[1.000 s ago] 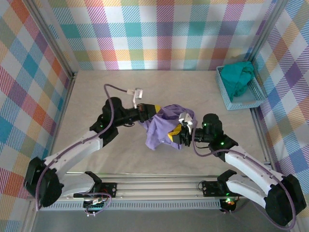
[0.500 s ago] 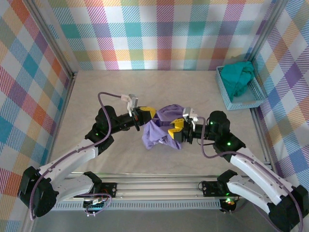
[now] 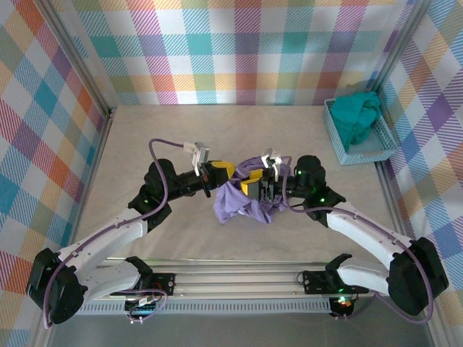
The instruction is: Fold the inside-out t-shirt
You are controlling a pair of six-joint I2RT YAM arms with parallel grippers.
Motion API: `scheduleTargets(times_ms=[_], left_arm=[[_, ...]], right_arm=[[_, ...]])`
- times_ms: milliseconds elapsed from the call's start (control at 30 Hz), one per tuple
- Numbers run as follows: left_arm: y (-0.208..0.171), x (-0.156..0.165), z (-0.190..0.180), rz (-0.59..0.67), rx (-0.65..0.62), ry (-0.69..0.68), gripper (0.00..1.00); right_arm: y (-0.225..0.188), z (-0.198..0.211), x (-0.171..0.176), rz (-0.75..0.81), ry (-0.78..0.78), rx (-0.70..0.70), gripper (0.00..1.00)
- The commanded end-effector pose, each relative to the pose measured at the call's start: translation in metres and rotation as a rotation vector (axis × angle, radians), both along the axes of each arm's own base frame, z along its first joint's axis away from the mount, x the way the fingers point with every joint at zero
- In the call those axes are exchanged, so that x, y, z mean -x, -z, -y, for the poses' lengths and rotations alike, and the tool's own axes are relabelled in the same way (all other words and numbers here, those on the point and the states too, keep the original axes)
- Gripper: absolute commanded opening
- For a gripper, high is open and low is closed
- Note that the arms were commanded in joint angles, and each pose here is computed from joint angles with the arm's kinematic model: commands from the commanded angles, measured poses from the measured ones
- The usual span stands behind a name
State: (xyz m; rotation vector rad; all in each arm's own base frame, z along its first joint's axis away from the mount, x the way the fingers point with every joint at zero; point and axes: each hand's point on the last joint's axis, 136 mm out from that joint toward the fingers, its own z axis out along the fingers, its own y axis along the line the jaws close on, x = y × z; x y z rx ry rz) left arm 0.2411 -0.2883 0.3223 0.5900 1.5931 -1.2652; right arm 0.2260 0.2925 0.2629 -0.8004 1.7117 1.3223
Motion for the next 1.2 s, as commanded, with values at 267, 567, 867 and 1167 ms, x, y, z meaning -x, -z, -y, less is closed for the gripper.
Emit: scheduleTargets(times_ms=[267, 567, 867, 1167], left_arm=[[-0.008, 0.005, 0.002, 0.04, -0.002, 0.008, 0.0], [-0.002, 0.001, -0.004, 0.031, -0.019, -0.045, 0.0], [0.003, 0.0, -0.004, 0.02, -0.037, -0.045, 0.0], [0.009, -0.002, -0.004, 0.011, -0.056, -0.057, 0.0]], right_arm=[[-0.047, -0.004, -0.009, 0.079, 0.03, -0.119, 0.33], [-0.051, 0.004, 0.0, 0.125, 0.03, -0.084, 0.14], [-0.057, 0.008, 0.006, 0.139, 0.025, -0.074, 0.15], [-0.064, 0.004, 0.006, 0.129, 0.006, -0.086, 0.05]])
